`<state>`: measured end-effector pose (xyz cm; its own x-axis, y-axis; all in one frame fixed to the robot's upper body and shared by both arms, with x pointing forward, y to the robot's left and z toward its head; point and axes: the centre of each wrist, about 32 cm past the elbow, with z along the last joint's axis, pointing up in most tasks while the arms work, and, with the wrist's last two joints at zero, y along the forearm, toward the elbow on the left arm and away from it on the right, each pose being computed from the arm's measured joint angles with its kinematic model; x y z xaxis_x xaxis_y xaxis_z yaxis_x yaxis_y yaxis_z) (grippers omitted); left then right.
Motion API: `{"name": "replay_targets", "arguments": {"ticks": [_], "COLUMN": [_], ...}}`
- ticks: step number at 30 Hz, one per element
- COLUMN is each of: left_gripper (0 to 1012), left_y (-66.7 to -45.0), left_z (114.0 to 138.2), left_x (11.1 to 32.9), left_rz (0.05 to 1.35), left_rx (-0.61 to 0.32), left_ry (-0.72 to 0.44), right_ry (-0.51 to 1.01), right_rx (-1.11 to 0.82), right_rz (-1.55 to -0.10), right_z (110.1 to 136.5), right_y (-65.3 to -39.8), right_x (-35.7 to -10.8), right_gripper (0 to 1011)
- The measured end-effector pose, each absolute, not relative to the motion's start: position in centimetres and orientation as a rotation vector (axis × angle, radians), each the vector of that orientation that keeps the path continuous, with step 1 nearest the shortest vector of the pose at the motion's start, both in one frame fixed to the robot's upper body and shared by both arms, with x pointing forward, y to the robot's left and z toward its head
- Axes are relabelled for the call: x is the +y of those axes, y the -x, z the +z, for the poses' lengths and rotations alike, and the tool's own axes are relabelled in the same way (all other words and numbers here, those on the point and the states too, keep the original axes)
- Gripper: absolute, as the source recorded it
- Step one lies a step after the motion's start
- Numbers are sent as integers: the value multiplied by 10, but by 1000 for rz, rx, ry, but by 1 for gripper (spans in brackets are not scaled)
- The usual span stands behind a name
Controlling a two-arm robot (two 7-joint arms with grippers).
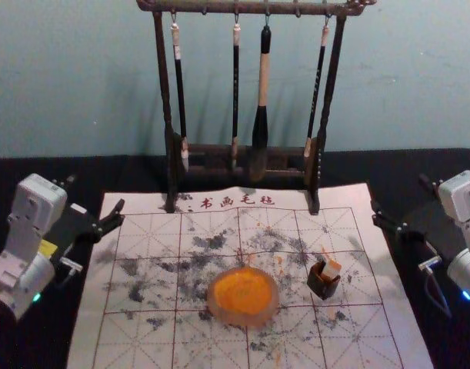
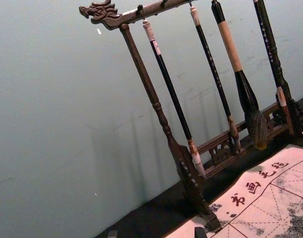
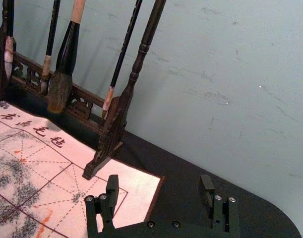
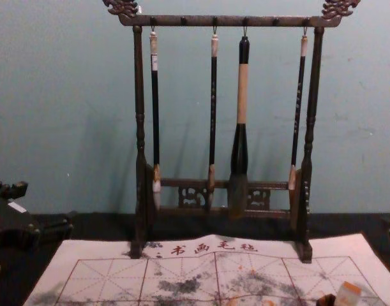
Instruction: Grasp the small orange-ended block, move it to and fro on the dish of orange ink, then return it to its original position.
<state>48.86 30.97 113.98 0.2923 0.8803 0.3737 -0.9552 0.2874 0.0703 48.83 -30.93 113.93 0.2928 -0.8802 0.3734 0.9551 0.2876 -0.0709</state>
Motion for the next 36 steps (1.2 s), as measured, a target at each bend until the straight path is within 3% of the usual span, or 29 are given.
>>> {"name": "replay_targets", "arguments": {"ticks": [36], "left_gripper": [1002], "left_y": [-489], "left_z": [1140], "left_x": [310], "left_rz": [1248], "left_rx": [-285], "left_ry": [-305], "right_ry": [305], "right_rx": [-285], "right_rz": [-1248], "right_z": [1140], "right_y": [-489], "right_x": [-310], "right_gripper": [1003]}}
